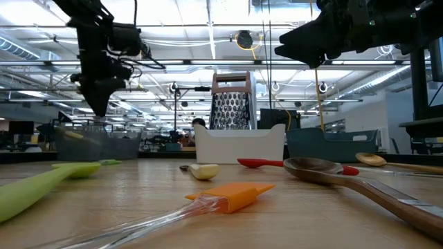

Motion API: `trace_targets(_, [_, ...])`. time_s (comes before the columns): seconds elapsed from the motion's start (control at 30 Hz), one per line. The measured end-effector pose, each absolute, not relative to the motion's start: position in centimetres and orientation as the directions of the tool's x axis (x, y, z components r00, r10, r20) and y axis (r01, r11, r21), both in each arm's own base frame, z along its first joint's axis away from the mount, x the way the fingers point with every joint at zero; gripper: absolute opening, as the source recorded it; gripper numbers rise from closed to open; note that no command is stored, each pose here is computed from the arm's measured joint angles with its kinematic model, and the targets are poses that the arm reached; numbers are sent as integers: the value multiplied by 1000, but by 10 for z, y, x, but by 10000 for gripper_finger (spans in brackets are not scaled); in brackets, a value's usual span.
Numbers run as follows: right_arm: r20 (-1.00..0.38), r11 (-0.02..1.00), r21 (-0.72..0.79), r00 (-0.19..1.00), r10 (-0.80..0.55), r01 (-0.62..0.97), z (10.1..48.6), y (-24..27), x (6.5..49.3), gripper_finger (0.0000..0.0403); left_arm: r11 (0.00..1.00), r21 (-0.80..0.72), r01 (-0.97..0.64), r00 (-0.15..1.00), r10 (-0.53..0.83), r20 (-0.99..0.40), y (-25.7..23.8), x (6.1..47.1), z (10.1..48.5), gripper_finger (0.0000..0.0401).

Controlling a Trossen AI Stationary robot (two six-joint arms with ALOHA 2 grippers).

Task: Pick & Place Kitchen Items
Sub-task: Put the top yellow knife into the black bin

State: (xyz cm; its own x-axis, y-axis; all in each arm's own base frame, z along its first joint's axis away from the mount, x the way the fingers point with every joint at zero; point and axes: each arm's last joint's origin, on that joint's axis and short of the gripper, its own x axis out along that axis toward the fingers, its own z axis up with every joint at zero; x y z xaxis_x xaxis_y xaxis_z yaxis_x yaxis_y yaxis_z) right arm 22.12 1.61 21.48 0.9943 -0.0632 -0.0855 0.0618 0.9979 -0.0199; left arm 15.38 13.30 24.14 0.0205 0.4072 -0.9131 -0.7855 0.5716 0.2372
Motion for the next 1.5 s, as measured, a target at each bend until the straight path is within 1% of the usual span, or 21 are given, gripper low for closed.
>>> trace_targets(0.23, [-86, 998, 3, 994, -63, 63, 215, 16, 221, 224, 588, 154, -794, 126, 407, -905, 118, 153, 254, 120])
trace_targets(0.47, [-86, 998, 3, 994, -63, 63, 215, 16, 221, 224, 569, 101, -816, 173, 407, -897, 106, 157, 258, 120])
trace_targets(0.63, [-86, 998, 2, 994, -63, 64, 215, 16, 221, 224, 572, 21, -820, 223, 353, -909, 97, 163, 258, 120])
trace_targets(1.17, [-86, 998, 2, 994, -63, 64, 215, 16, 221, 224, 445, -123, -887, 281, 307, -909, 68, 177, 258, 120])
trace_targets(1.5, [-86, 998, 2, 994, -63, 63, 215, 16, 221, 224, 407, -183, -895, 312, 278, -909, 49, 183, 258, 120])
